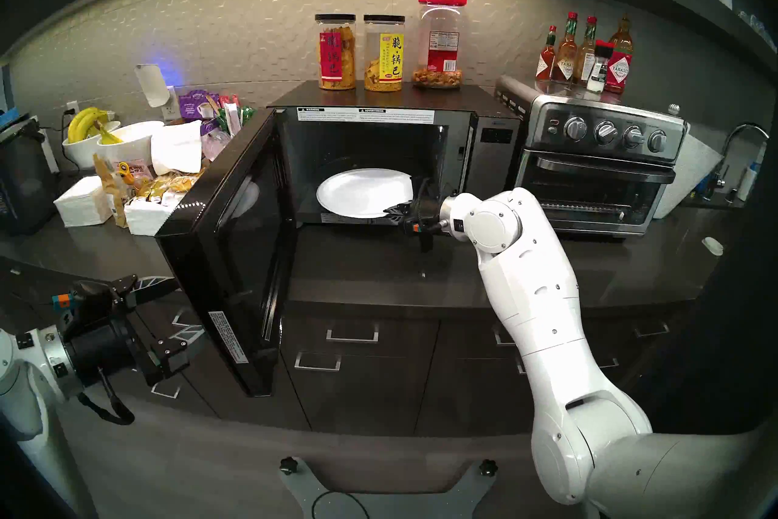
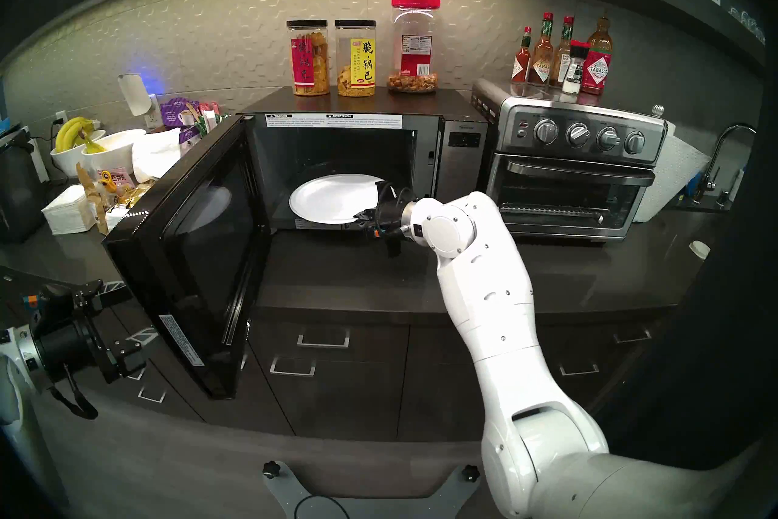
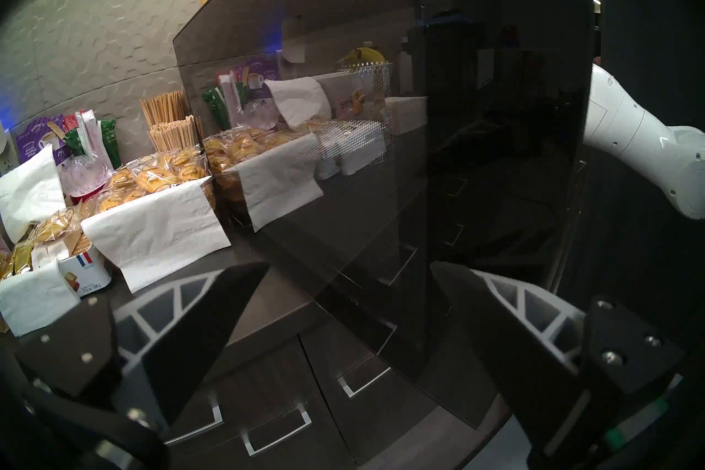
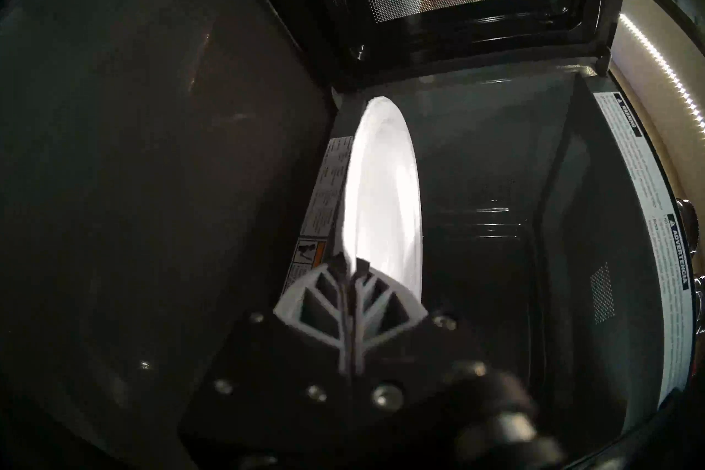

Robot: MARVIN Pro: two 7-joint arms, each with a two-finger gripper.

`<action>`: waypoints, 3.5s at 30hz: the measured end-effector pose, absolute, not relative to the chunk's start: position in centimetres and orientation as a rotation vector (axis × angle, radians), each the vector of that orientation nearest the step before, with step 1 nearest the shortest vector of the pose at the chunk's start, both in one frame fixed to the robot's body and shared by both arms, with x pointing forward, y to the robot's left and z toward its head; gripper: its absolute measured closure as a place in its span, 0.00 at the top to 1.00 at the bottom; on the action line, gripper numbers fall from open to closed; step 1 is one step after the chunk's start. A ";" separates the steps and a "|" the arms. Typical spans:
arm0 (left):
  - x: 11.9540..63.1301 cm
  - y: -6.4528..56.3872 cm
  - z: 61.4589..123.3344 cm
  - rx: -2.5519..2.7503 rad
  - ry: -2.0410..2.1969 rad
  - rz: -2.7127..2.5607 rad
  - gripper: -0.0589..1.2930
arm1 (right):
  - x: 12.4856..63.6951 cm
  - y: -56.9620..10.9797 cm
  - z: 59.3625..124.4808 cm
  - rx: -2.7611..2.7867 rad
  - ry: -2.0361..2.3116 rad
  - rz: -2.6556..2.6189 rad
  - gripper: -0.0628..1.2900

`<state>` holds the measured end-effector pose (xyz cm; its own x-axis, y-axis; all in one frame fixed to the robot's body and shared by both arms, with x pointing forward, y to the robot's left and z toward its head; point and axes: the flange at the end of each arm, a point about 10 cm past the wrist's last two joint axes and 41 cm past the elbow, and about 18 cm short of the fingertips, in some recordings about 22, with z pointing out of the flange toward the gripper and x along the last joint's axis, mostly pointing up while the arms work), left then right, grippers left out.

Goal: Open the microwave, put the plate inside, and close the door

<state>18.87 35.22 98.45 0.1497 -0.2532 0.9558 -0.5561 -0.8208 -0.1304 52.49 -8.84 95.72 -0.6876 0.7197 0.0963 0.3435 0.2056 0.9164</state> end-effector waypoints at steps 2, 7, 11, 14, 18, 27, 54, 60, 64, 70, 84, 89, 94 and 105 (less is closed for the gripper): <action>18.9 35.2 98.4 2.174 -0.788 1.726 0.97 | 52.9 -8.6 95.8 0.998 2.138 1.469 0.03; 18.9 35.2 98.4 2.174 -0.788 1.726 0.97 | 53.8 -8.2 96.3 1.005 2.144 1.446 0.03; 18.9 35.2 98.4 2.174 -0.788 1.726 0.97 | 54.8 -7.8 96.5 1.018 2.149 1.425 0.03; 18.9 35.2 98.4 2.174 -0.788 1.726 0.97 | 55.1 -7.7 96.5 1.025 2.150 1.419 0.03; 18.9 35.2 98.4 2.174 -0.788 1.726 0.97 | 55.7 -7.5 96.5 1.040 2.150 1.409 0.03; 18.9 35.2 98.4 2.174 -0.788 1.726 0.97 | 56.9 -7.0 96.2 1.079 2.146 1.402 0.03; 18.9 35.2 98.4 2.175 -0.788 1.726 0.97 | 59.9 -5.8 95.7 1.161 2.098 1.360 0.03; 18.9 35.2 98.4 2.175 -0.788 1.726 0.97 | 60.2 -5.6 96.2 1.158 2.078 1.358 0.03; 18.9 35.2 98.4 2.175 -0.788 1.726 0.97 | 60.3 -5.5 96.6 1.159 2.067 1.361 0.03; 18.9 35.2 98.4 2.175 -0.788 1.726 0.97 | 60.4 -5.5 96.9 1.170 2.056 1.364 0.03; 18.9 35.2 98.4 2.175 -0.788 1.726 0.97 | 60.3 -5.5 97.3 1.174 2.050 1.361 0.03; 18.9 35.2 98.4 2.175 -0.788 1.726 0.97 | 60.2 -5.5 97.3 1.177 2.052 1.359 0.04; 18.9 35.2 98.4 2.175 -0.788 1.726 0.97 | 60.2 -5.5 97.3 1.178 2.058 1.356 0.12; 18.9 35.2 98.4 2.175 -0.788 1.726 0.97 | 59.9 -5.7 97.4 1.177 2.086 1.344 0.27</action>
